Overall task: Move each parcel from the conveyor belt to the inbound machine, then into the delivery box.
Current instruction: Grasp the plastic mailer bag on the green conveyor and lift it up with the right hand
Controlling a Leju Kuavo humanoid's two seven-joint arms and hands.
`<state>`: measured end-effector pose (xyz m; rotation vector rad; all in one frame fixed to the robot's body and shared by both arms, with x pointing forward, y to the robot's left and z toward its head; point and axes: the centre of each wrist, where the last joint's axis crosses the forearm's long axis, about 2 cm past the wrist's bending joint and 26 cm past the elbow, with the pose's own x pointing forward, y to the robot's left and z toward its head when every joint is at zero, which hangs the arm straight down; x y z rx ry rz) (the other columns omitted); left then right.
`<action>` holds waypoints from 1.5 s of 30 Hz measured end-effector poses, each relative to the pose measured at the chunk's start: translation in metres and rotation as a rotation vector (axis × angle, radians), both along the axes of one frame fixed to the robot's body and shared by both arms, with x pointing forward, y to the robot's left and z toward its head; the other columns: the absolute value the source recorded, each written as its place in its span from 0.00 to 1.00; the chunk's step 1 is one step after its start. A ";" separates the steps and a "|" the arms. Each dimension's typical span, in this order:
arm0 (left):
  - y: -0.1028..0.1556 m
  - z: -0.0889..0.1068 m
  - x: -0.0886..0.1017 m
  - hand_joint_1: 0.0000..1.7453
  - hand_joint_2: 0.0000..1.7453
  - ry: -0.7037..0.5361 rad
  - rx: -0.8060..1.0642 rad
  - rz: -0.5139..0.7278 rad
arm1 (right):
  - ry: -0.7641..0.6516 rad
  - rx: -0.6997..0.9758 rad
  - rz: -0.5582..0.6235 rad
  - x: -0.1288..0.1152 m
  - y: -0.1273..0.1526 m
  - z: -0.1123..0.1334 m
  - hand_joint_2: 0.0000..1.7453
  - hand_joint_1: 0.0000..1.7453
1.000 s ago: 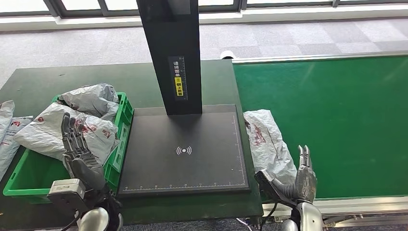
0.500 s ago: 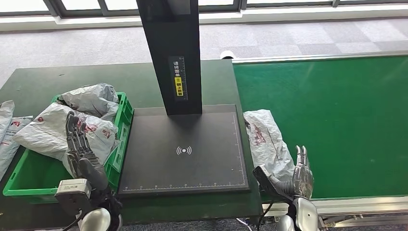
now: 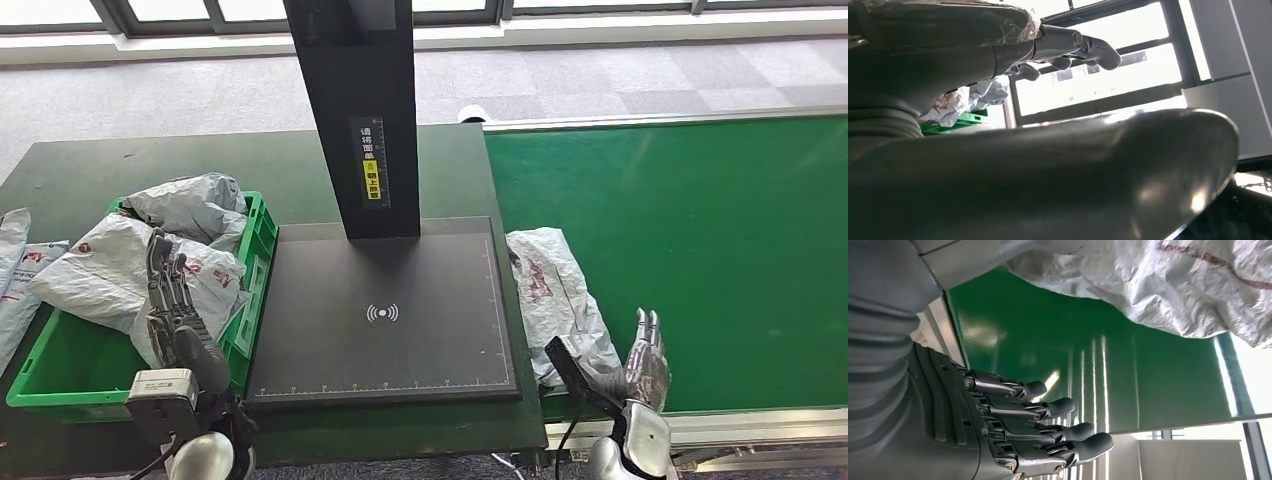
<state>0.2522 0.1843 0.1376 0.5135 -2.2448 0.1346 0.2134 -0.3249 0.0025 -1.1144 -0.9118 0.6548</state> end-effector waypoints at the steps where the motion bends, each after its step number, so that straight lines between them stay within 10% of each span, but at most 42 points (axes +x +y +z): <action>1: 0.000 0.000 0.000 0.00 0.00 0.000 0.000 0.000 | 0.006 0.001 -0.004 0.001 -0.002 -0.001 1.00 0.00; 28: -0.001 -0.003 0.005 0.00 0.00 0.014 -0.002 0.004 | 0.179 0.118 0.073 0.010 0.008 -0.028 1.00 0.00; 32: -0.002 -0.004 0.007 0.00 0.00 0.017 -0.004 0.001 | 0.184 0.137 0.097 0.010 0.013 -0.031 1.00 1.00; 45: -0.003 -0.008 0.008 0.00 0.00 0.024 -0.011 0.005 | 0.098 0.213 0.158 0.013 0.025 -0.030 1.00 1.00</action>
